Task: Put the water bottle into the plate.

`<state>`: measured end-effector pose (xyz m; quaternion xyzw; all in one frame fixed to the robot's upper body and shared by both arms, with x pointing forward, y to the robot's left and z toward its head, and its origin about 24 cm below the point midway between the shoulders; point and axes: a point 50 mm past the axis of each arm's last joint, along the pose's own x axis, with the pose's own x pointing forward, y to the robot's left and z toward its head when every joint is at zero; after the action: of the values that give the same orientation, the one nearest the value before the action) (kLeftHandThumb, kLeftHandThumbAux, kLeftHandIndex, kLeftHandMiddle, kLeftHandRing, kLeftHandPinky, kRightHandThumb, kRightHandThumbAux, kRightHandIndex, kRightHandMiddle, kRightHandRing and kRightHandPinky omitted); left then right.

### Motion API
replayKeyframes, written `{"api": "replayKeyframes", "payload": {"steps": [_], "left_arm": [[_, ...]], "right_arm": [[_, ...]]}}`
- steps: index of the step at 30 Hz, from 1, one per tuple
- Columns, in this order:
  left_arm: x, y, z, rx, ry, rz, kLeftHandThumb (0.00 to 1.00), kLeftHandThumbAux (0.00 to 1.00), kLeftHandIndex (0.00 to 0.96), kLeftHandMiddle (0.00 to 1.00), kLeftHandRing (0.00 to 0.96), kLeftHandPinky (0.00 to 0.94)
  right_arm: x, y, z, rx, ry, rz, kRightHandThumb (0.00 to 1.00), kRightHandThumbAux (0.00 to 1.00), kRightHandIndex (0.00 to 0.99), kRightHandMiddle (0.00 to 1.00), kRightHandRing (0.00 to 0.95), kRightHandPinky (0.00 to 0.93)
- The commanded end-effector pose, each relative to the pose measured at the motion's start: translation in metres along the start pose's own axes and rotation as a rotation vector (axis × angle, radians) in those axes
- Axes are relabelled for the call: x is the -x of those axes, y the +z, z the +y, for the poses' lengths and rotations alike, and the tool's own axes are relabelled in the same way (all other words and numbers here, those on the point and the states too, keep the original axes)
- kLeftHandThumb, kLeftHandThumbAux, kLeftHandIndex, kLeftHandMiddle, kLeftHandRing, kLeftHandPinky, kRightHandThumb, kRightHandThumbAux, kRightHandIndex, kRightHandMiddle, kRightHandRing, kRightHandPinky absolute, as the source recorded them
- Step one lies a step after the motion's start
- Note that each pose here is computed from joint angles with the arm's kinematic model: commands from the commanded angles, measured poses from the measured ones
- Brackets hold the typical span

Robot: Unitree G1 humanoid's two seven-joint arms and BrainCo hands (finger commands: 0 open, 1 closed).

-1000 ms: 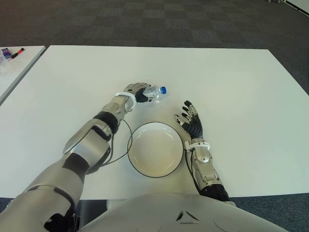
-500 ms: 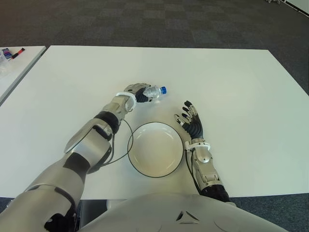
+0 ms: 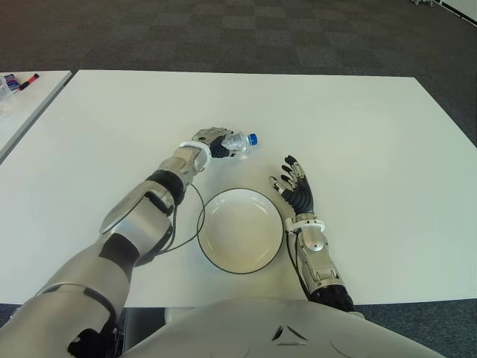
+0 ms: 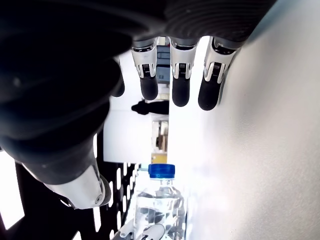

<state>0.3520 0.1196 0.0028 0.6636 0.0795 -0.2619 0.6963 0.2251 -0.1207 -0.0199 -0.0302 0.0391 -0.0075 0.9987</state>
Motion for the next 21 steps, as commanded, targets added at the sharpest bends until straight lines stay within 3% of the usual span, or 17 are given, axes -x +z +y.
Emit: {"api": "replayKeyframes", "payload": {"steps": [1,14,21], "left_arm": [[0.0101,-0.0120,-0.0507,-0.054,-0.201,0.059,0.512,0.327,0.009,0.056,0.065,0.168],[0.0098,-0.0122,-0.0507,-0.071,-0.196,0.064,0.518,0.316,0.018,0.080,0.082,0.176],[0.0096,-0.0114,-0.0510,-0.102,-0.192,0.064,0.587,0.338,0.134,0.168,0.189,0.321]], "right_arm": [[0.0031,-0.0091,-0.0006,-0.003,-0.012,0.057,0.337,0.781,0.070,0.103,0.114,0.161],[0.0017,-0.0083,-0.0015,-0.017,-0.015,0.051,0.354,0.788,0.078,0.117,0.125,0.171],[0.0013,-0.0077,-0.0020,-0.029,-0.016,0.046,0.379,0.778,0.077,0.127,0.135,0.181]]}}
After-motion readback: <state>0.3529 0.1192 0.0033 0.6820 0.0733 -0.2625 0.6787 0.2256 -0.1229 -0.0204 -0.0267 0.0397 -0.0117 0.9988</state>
